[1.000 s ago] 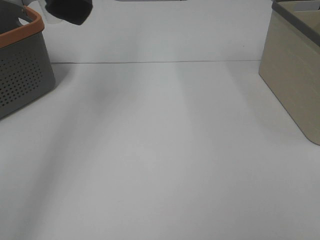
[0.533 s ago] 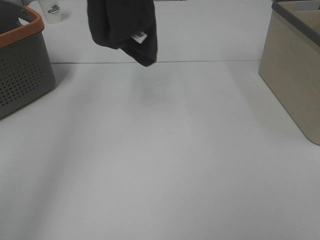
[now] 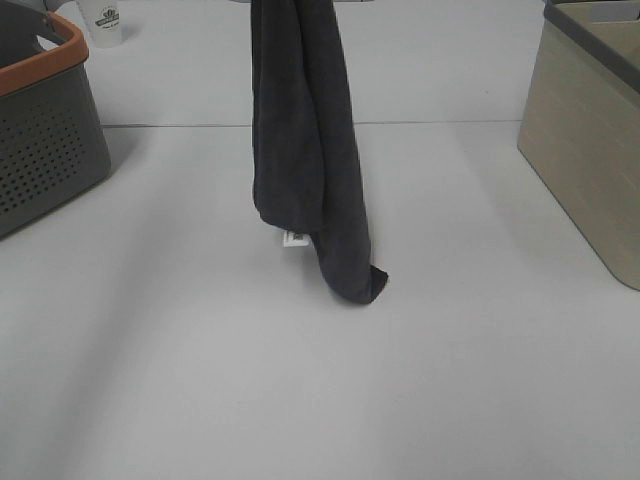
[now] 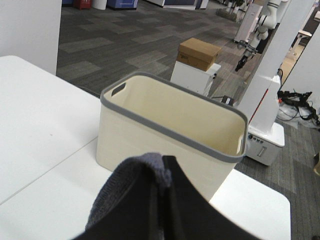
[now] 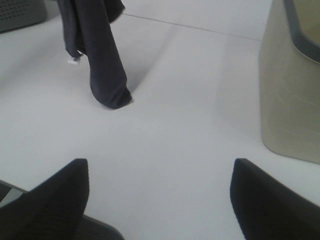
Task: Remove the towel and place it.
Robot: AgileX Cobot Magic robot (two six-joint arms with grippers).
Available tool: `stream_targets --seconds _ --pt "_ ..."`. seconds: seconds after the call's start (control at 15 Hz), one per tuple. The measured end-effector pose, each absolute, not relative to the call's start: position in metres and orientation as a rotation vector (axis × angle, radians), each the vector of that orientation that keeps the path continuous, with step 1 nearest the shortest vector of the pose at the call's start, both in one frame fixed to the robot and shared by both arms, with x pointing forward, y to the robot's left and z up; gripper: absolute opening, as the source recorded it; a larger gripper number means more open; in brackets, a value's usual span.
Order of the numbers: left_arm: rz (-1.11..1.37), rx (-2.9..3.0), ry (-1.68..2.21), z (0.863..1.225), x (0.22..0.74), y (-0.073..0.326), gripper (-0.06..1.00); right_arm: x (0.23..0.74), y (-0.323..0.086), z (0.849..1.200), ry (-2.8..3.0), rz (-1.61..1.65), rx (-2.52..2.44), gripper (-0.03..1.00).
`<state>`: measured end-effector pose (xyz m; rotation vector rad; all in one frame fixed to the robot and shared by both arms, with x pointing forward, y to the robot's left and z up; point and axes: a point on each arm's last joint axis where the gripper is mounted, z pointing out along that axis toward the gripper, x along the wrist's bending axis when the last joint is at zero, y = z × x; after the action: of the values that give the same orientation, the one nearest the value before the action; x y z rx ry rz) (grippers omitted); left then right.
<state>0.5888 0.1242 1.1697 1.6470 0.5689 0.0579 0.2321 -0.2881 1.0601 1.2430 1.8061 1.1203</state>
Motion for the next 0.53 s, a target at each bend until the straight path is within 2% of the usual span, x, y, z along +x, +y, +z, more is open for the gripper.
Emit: stream_targets --seconds 0.33,0.53 --pt "0.043 1.702 0.540 1.149 0.586 0.124 0.00 0.288 -0.262 1.084 1.892 1.309 1.107 0.76" --pt "0.027 1.707 0.526 1.148 0.584 0.123 0.00 0.340 -0.243 1.071 2.111 1.303 1.139 0.76"
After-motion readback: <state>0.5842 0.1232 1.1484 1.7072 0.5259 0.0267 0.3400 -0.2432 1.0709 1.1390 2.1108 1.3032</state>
